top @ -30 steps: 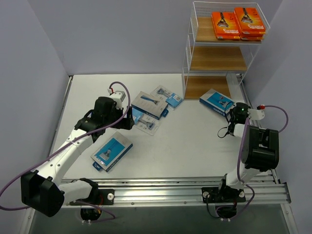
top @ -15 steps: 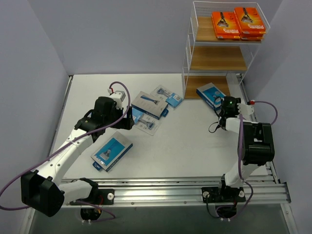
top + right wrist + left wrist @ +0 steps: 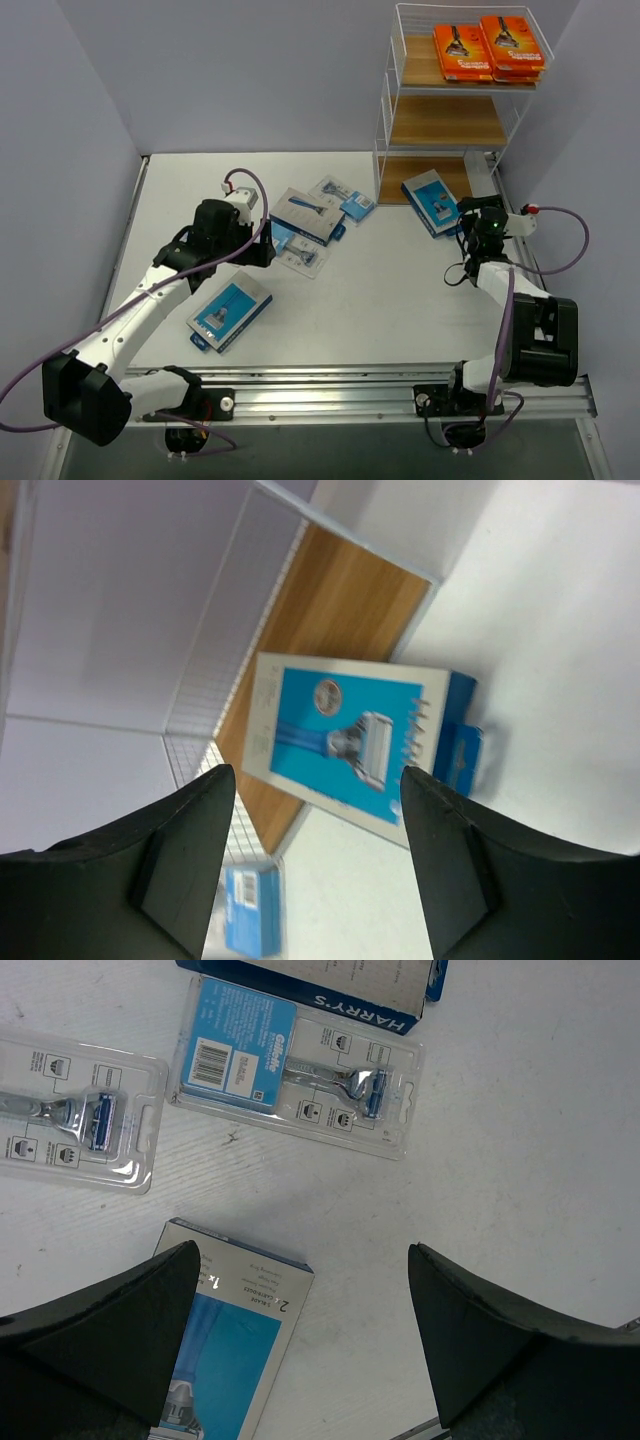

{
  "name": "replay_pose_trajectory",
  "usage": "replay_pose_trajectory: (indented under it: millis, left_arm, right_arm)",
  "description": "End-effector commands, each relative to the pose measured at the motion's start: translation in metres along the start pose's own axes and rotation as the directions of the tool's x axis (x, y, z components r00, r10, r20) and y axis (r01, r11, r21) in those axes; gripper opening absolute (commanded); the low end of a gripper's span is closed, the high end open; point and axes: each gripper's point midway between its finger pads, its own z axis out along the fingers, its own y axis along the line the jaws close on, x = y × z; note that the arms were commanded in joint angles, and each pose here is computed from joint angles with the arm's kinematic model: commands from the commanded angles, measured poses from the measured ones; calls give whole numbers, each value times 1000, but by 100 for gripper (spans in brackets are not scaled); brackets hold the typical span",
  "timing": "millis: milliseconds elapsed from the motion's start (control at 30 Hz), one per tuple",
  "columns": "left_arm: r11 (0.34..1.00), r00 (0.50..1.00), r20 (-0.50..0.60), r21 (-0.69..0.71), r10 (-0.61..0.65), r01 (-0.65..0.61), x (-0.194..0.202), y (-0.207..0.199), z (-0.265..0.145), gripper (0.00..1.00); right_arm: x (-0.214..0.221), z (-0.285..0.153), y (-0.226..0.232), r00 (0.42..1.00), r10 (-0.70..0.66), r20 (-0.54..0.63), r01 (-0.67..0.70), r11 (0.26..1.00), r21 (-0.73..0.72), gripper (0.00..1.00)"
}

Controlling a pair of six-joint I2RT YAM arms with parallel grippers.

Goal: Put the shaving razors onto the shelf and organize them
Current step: Place the shaving razor onto shelf

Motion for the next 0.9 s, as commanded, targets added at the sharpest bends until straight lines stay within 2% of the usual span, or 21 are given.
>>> replay_pose_trajectory:
  millis: [0,100,133,200,300,367,500,633,767,867]
  left_arm:
    - [1000,996,83,11,24,-25,-28,-7,-15,94]
    - [1000,996,84,12,26,-27,-27,-7,-16,94]
    - [1000,996,84,12,26,-27,-27,-7,-16,94]
    - [1000,996,84,12,26,-27,-27,-7,-16,94]
    - [999,996,81,20,26,-28,-27,-9,-15,94]
    - [999,996,82,23,25,-27,-28,-9,-16,94]
    - [999,996,82,20,26,-28,-27,-9,-16,94]
    - [999,996,85,20,29,-31,-28,-9,-18,94]
    - [999,996,88,16,31,-33,-28,-9,-19,94]
    - [999,996,87,20,32,-34,-28,-10,-19,94]
  right_arm:
    - [14,-20,-21,991,-68,-116,67,998,-18,63]
    - [24,-27,-12,964,-165,-211,139,982,-129,62]
    - [31,-27,-17,942,-232,-242,202,969,-146,61]
    - [48,-34,-21,902,-280,-328,231,956,-179,60]
    - [67,-39,-27,854,-332,-402,254,938,-234,52]
    - [75,-37,-44,813,-373,-447,319,928,-193,52]
    - [70,-31,-65,777,-450,-440,441,888,-130,55]
    - [77,-27,-73,710,-530,-463,545,831,-115,56]
    - [87,-23,-73,654,-583,-481,606,785,-129,56]
    - [95,-17,-68,633,-609,-478,638,760,-124,56]
